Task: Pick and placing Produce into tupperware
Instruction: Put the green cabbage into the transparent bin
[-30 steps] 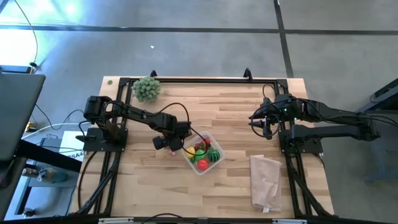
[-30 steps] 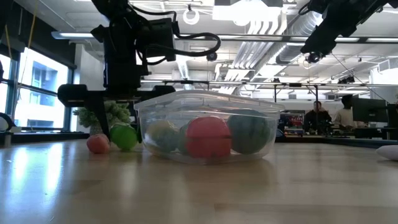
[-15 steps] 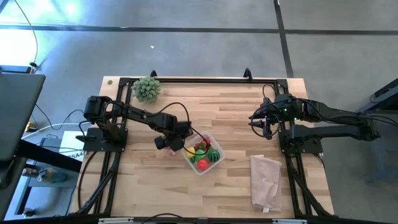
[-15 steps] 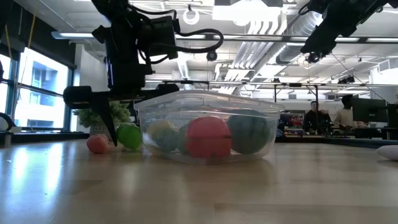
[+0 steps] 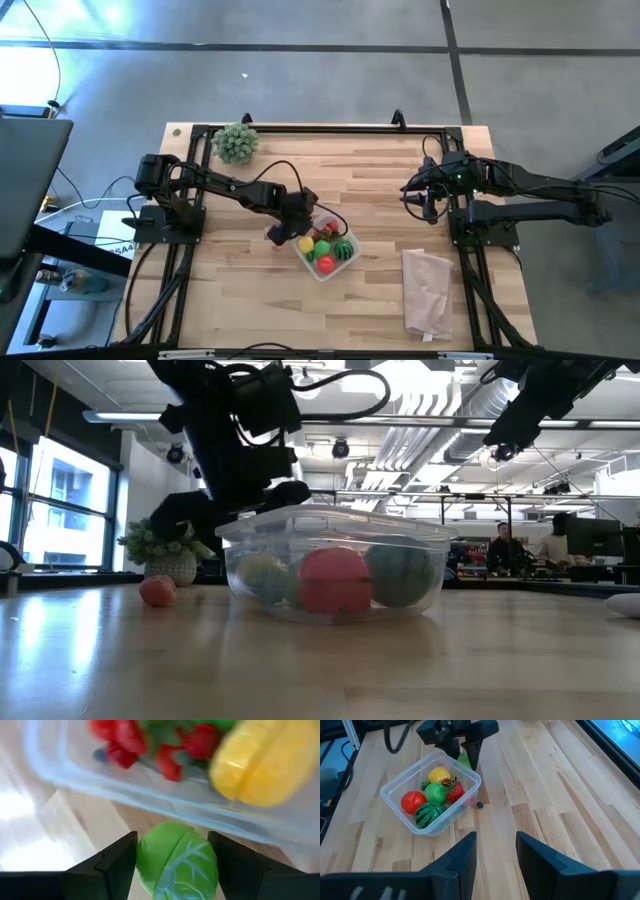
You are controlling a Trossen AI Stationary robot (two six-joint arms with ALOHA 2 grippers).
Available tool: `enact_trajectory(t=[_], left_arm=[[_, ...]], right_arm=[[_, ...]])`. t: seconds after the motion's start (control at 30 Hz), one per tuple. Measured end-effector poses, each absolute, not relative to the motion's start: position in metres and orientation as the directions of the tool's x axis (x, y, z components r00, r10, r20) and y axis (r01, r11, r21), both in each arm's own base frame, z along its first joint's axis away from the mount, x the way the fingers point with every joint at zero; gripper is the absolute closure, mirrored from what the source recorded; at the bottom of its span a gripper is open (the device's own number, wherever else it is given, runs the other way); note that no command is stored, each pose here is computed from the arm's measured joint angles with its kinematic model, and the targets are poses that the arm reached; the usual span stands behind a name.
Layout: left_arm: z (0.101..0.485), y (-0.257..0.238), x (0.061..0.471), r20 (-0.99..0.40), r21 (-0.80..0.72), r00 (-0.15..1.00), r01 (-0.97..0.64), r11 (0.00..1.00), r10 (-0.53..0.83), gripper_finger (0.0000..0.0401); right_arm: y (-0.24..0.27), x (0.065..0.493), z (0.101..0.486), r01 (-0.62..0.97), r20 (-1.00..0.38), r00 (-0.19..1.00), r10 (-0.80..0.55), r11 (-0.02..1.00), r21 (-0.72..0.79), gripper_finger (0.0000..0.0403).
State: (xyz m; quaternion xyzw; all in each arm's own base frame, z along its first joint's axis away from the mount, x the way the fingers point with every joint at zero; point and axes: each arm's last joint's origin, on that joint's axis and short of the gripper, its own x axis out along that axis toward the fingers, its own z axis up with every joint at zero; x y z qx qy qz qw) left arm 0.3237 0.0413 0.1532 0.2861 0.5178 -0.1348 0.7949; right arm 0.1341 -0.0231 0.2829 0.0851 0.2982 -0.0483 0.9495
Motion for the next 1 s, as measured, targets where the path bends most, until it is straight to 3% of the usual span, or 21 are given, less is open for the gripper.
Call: enact_trajectory(t=[0.13,0.43,0.77,1.0], left_arm=[[0.154,0.043,0.326,-0.887,0.309,0.445,0.371,0.876,0.124,0.0174],[0.154,0.044,0.324,-0.888,0.283,0.423,0.193,0.939,0.181,0.0174],[0.155,0.051,0.32,-0.844,0.437,0.347,0.001,0.899,0.41,0.0174],[0.155,0.052,0.319,-0.834,0.445,0.325,-0.082,0.892,0.446,0.0174]], right_arm=[[-0.023,0.134,0.283,0.143,-0.575,0.817,-0.041,0.981,0.133,0.0274],[-0.023,0.134,0.283,0.142,-0.575,0.817,-0.041,0.981,0.133,0.0274],[-0.023,0.134,0.283,0.142,-0.574,0.818,-0.041,0.981,0.133,0.0274],[-0.023,0.134,0.283,0.143,-0.574,0.818,-0.041,0.981,0.133,0.0274]])
